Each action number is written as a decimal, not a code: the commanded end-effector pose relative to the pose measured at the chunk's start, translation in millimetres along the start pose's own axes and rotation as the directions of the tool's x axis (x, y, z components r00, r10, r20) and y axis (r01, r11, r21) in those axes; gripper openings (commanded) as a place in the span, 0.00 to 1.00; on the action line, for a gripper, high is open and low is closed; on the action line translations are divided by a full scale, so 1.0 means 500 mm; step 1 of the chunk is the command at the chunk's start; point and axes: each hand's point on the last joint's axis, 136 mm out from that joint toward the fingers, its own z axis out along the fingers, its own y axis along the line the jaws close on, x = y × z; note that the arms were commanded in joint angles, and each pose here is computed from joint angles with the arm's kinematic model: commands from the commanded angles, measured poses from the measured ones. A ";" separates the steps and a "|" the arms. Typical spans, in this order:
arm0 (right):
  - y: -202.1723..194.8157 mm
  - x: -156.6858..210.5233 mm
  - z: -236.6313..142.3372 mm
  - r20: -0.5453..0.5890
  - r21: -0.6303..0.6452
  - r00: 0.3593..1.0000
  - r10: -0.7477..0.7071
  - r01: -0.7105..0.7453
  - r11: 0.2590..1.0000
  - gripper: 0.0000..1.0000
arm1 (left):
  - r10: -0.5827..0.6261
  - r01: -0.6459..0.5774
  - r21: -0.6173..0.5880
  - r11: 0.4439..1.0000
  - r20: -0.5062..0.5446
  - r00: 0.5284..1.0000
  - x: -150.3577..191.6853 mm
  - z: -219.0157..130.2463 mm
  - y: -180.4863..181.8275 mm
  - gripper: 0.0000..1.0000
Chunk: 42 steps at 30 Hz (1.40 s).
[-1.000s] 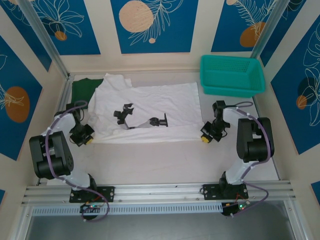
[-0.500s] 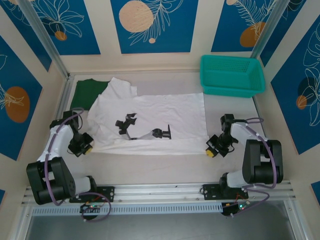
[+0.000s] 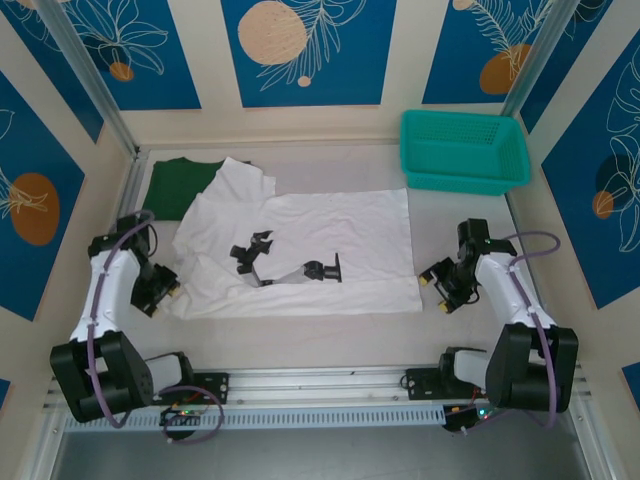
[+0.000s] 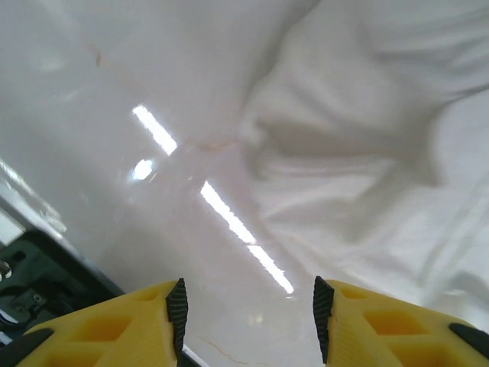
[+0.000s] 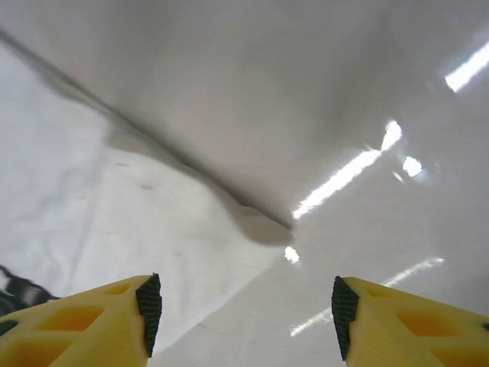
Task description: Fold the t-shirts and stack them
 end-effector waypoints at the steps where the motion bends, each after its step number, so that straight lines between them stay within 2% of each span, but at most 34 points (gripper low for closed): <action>1: 0.120 -0.012 -0.050 0.128 -0.149 0.982 -0.142 0.161 0.976 0.61 | 0.109 -0.112 0.095 0.989 0.029 0.994 -0.025 -0.045 -0.071 0.45; 3: 0.230 0.032 -0.063 0.138 -0.260 0.936 -0.323 0.349 0.900 0.56 | 0.194 -0.187 0.201 0.962 -0.014 0.981 -0.003 -0.048 -0.139 0.36; 5: 0.336 0.111 -0.065 0.114 -0.354 0.850 -0.514 0.518 0.778 0.52 | 0.261 -0.243 0.254 0.936 -0.036 0.965 0.028 -0.044 -0.187 0.33; 8: 0.442 0.262 -0.045 0.070 -0.395 0.616 -0.785 0.740 0.545 0.49 | 0.287 -0.252 0.271 0.929 -0.098 0.953 0.066 -0.013 -0.214 0.33; 10: 0.483 0.373 -0.023 0.046 -0.428 0.410 -0.911 0.832 0.353 0.48 | 0.237 -0.192 0.266 0.945 -0.151 0.960 0.083 0.023 -0.206 0.33; 13: 0.518 0.490 0.021 0.030 -0.465 0.193 -0.981 0.871 0.157 0.48 | 0.174 -0.126 0.227 0.966 -0.208 0.962 0.092 0.075 -0.188 0.33; 17: 0.556 0.594 0.077 -0.014 -0.517 0.040 -0.999 0.855 0.041 0.45 | 0.083 -0.047 0.168 0.985 -0.211 0.974 0.064 0.113 -0.155 0.27; 19: 0.573 0.641 0.100 -0.010 -0.513 -0.034 -0.999 0.858 -0.024 0.45 | 0.055 -0.017 0.187 0.982 -0.199 0.978 0.045 0.120 -0.154 0.26; 21: 0.588 0.667 0.125 -0.005 -0.485 -0.071 -0.997 0.873 -0.059 0.47 | 0.060 -0.021 0.182 0.983 -0.208 0.976 0.036 0.123 -0.156 0.24; 27: 0.613 0.694 0.191 -0.007 -0.407 -0.103 -0.995 0.909 -0.092 0.50 | 0.080 -0.039 0.164 0.986 -0.249 0.965 0.033 0.157 -0.157 0.20; 35: 0.601 0.739 0.254 -0.003 -0.341 -0.195 -0.981 0.922 -0.182 0.51 | 0.093 -0.059 0.137 0.989 -0.259 0.961 0.017 0.172 -0.143 0.21; 42: 0.605 0.760 0.287 0.017 -0.285 -0.232 -0.973 0.931 -0.227 0.53 | 0.117 -0.082 0.133 0.988 -0.282 0.952 0.027 0.177 -0.135 0.20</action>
